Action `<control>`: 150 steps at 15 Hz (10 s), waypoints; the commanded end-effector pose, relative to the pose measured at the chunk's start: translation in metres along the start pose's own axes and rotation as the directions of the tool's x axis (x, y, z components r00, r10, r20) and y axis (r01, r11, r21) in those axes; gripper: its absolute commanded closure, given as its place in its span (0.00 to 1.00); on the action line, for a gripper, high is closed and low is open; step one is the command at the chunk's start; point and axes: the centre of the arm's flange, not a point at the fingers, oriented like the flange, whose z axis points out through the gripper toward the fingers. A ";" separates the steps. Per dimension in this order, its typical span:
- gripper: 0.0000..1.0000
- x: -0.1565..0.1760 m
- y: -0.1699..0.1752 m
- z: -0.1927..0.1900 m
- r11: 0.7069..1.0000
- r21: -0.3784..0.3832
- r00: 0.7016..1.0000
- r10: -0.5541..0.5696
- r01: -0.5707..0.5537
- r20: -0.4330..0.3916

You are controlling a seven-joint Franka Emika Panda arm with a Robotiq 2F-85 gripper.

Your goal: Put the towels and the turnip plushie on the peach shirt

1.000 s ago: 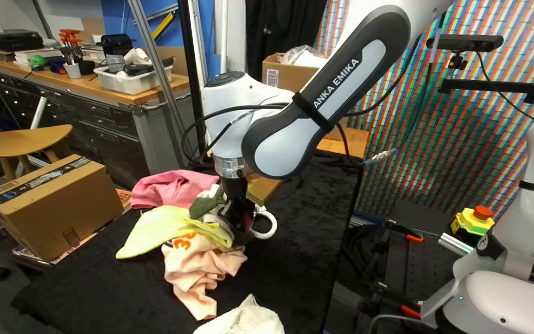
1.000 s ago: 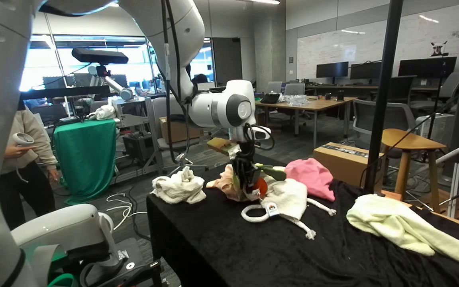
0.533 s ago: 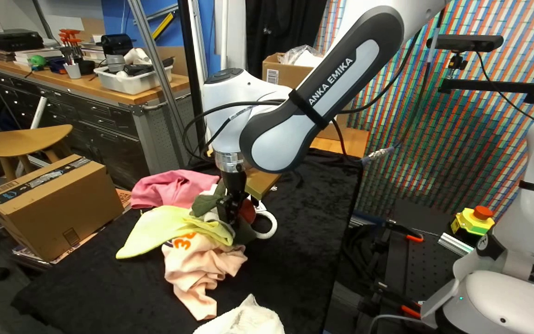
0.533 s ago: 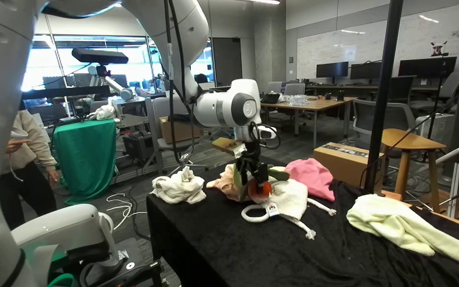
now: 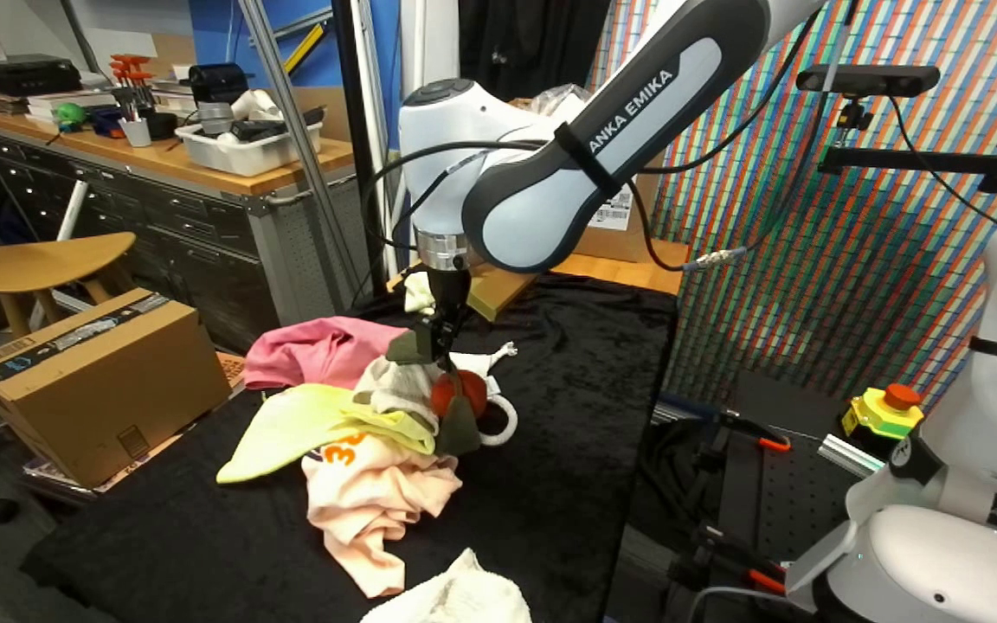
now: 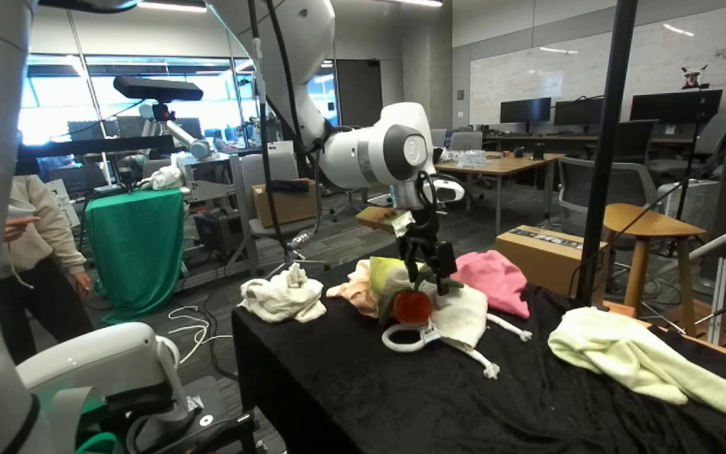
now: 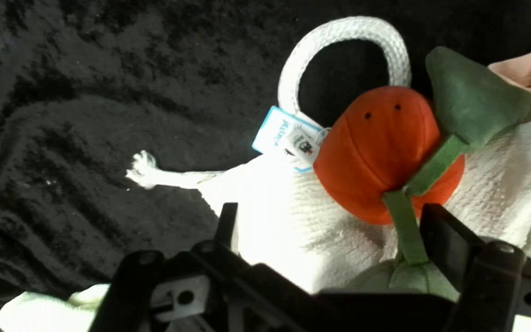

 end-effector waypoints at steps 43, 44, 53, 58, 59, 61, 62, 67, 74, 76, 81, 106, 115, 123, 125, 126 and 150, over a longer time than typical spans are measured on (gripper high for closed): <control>0.00 0.220 0.231 0.110 0.992 0.066 0.986 0.098 -0.107 0.135; 0.00 0.220 0.232 0.113 0.992 0.064 0.985 0.098 -0.108 0.144; 0.56 0.221 0.229 0.104 0.993 0.082 0.984 0.073 -0.087 0.165; 0.91 0.218 0.225 0.089 0.993 0.099 0.984 0.042 -0.060 0.176; 0.92 0.218 0.225 0.085 0.994 0.096 0.984 0.036 -0.053 0.172; 0.96 0.217 0.226 0.080 0.994 0.099 0.985 0.030 -0.047 0.169; 0.96 0.216 0.228 0.075 0.994 0.098 0.986 0.028 -0.045 0.165; 0.91 0.202 0.235 0.040 0.995 0.102 0.993 -0.001 -0.011 0.118; 0.95 0.172 0.237 -0.056 0.988 0.096 0.993 -0.115 0.117 -0.031; 0.95 0.162 0.236 -0.082 0.984 0.092 0.986 -0.146 0.154 -0.082; 0.95 0.132 0.226 -0.142 0.936 0.098 0.935 -0.321 0.337 -0.149; 0.93 0.046 0.003 -0.210 0.631 -0.032 0.620 -0.770 0.775 -0.148; 0.25 0.048 -0.013 -0.210 0.612 -0.051 0.601 -0.787 0.789 -0.140; 0.00 0.051 -0.019 -0.195 0.693 -0.011 0.685 -0.716 0.721 -0.133; 0.00 0.043 -0.019 -0.182 0.699 0.005 0.695 -0.709 0.715 -0.117; 0.00 0.038 -0.018 -0.176 0.699 0.010 0.696 -0.710 0.715 -0.106; 0.00 -0.117 -0.190 -0.083 0.839 0.295 0.818 -0.526 0.457 0.232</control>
